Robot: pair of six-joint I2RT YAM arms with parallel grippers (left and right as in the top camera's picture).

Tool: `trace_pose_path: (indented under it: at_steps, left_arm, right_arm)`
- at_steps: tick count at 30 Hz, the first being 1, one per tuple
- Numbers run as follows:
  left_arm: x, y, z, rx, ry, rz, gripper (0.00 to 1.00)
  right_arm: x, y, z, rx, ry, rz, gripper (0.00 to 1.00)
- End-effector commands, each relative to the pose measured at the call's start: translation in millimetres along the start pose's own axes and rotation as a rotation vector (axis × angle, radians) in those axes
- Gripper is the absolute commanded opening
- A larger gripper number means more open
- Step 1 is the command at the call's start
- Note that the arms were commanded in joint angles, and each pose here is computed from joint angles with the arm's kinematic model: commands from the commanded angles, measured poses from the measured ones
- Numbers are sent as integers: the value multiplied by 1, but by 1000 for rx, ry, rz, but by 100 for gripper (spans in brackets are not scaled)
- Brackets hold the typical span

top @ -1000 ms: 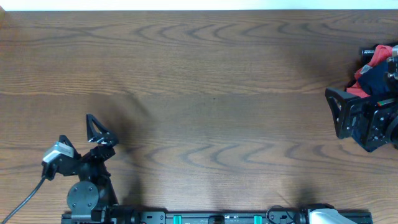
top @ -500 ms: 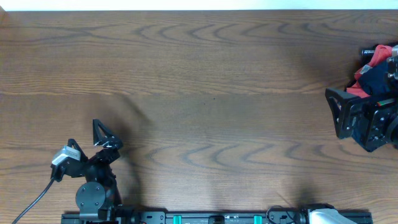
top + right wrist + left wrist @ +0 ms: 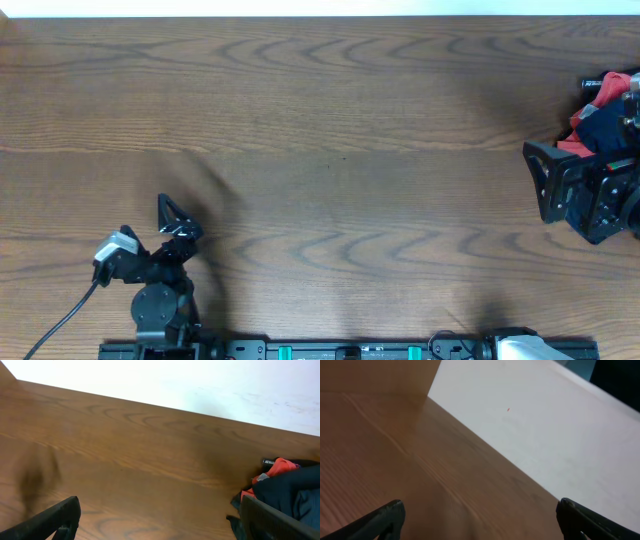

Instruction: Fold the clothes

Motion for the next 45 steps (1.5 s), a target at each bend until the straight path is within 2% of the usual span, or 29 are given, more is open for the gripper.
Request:
trace_pose_path:
  at_steps: [1,11,23,27,34,45]
  left_arm:
    - [1,0,-2,-1,-10,-3,98]
    - [8,-4,-23,64,-63,-6,98]
    - [-16,3,-50,226,-464,-305,98]
    - [-8,5,-64,307,-484,-292,98]
    - [-13,8,-68,322,-533,-361,98]
    - [-14,9,-68,322,-548,-370,98]
  right_arm:
    - [1,1,0,-1,-9,2,99]
    - [1,1,0,-1,-9,2,99]
    - [1,1,0,-1,-9,2,99]
    - [1,1,0,-1,-9,2,99]
    - [1,1,0,-1,-9,2,99]
    - [1,1,0,-1,-9,2,99]
Point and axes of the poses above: each gripper's point midway between its finger pads, its own y axis back along the fingers, its own x axis along the line the jaws close on, z = x × y, the point moved 6 cm from there along y, back along the fingers, and after that the axes turned 1 degree about y, right-handed, at the moved point
